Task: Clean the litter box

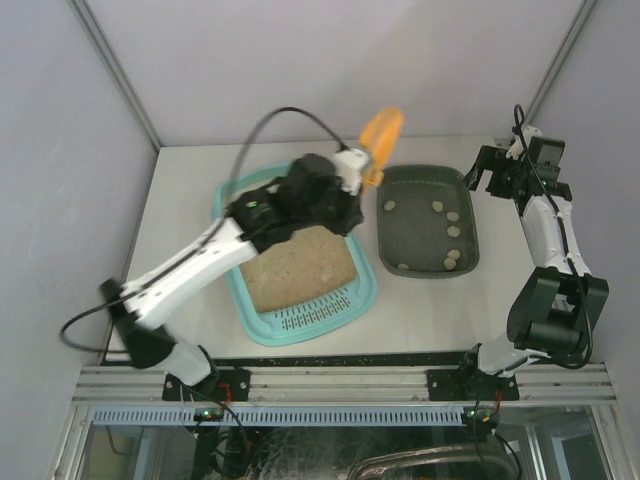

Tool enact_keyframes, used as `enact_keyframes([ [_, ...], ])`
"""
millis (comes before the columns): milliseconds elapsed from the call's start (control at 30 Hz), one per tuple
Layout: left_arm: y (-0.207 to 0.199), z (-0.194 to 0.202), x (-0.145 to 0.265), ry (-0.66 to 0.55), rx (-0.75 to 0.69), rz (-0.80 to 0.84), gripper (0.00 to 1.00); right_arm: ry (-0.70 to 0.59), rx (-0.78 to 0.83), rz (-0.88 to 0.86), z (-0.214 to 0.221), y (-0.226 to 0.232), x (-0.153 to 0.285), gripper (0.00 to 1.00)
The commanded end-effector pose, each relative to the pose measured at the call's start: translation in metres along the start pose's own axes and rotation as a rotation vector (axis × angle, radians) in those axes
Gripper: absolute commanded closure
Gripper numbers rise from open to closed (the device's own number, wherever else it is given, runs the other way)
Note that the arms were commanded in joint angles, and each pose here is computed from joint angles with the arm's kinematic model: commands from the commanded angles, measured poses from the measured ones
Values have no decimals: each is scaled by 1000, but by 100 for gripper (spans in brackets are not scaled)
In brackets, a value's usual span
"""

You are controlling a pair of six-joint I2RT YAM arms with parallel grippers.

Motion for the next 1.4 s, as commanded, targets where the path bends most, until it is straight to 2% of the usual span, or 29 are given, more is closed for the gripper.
enact_keyframes([
  [0,27,19,31,-148,432,149,100,-77,41,6,-16,0,8,0],
  [100,66,42,37,-292,706,221,100,-51,83,-33,-12,4,4,0],
  [167,71,56,34,-323,771,255,100,-28,122,-39,-10,6,1,0],
  [300,78,71,18,-292,845,250,100,-14,155,-62,-17,11,0,0],
  [433,90,93,-8,-274,1018,306,100,97,182,-71,-12,15,-5,0],
  [533,95,105,-17,-263,1074,285,100,186,223,-68,-6,17,-4,0],
  [667,102,120,-28,-235,1139,254,100,237,198,-16,1,17,0,0],
  [867,104,151,-59,-25,1235,194,99,279,153,93,12,22,4,0],
  [967,109,149,-61,18,1206,127,87,285,187,110,14,30,6,0],
  [1000,111,149,-61,34,1200,100,76,285,192,105,15,32,6,0],
  [1100,114,153,-59,81,1171,35,64,274,189,88,14,37,6,0],
  [1133,115,155,-58,92,1172,19,54,272,187,85,14,38,6,0],
  [1167,116,156,-57,103,1171,4,40,271,186,84,13,38,6,0],
  [1200,116,155,-56,113,1164,-11,30,270,186,83,13,39,6,0],
  [1233,116,157,-53,144,1154,-34,10,268,191,78,12,40,5,0],
  [1267,115,154,-49,162,1125,-53,2,266,193,74,12,40,5,0],
  [1367,113,140,-32,228,1012,-148,0,261,198,69,9,41,4,0],
])
Point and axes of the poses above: each gripper's point midway between its finger pads, its own x axis back along the fingers, its own y axis along the line the jaws close on, z = x × y, the point moved 3 cm from there along x, back along the fingers, and after that the axes turned 3 degrees about x, right-handed, at the moved point
